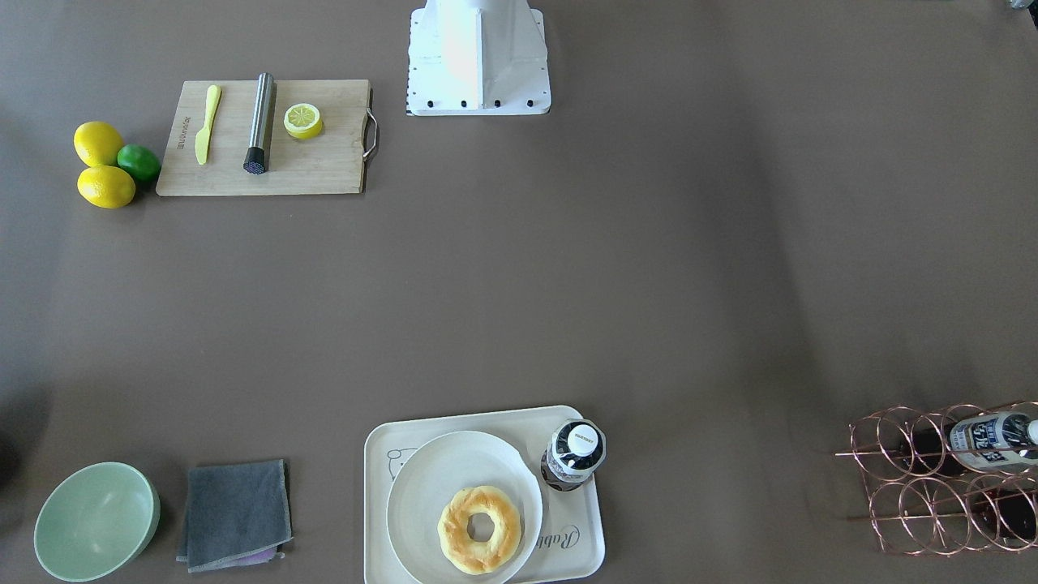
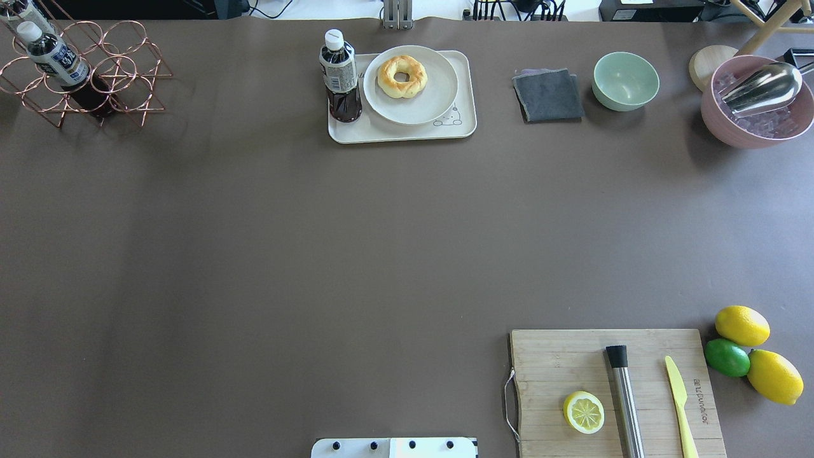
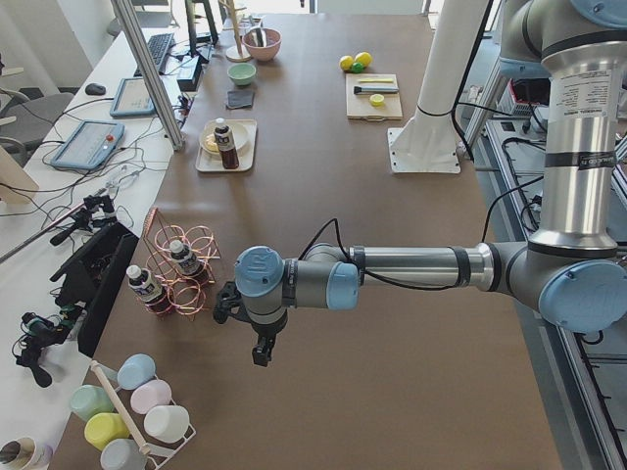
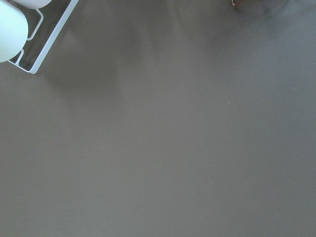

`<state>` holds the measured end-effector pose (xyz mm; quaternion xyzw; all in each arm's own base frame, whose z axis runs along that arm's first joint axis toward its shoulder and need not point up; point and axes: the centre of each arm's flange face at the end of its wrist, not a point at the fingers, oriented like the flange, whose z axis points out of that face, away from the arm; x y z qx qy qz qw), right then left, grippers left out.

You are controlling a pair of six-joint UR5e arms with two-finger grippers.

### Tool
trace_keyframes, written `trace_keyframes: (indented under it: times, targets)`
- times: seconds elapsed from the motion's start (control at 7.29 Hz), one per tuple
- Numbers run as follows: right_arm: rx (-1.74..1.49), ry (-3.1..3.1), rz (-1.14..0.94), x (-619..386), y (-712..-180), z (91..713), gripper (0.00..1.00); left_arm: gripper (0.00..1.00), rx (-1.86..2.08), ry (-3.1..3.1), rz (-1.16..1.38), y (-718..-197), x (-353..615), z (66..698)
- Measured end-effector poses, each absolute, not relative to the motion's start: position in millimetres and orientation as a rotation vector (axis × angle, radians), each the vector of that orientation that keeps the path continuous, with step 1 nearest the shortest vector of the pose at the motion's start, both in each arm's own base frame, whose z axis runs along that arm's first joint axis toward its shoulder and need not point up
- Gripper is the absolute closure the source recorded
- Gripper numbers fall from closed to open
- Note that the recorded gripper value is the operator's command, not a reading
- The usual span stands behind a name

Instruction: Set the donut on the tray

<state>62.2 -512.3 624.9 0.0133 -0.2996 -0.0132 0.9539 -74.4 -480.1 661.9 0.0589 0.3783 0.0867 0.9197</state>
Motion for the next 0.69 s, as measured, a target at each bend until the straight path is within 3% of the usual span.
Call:
trace_keyframes:
  times: [0.69]
  targets:
    - [0.010,-0.606,-0.016,62.5,-505.4,632.7,0.00,0.02,0.121,0.780,0.177,-480.5,-74.2,662.0]
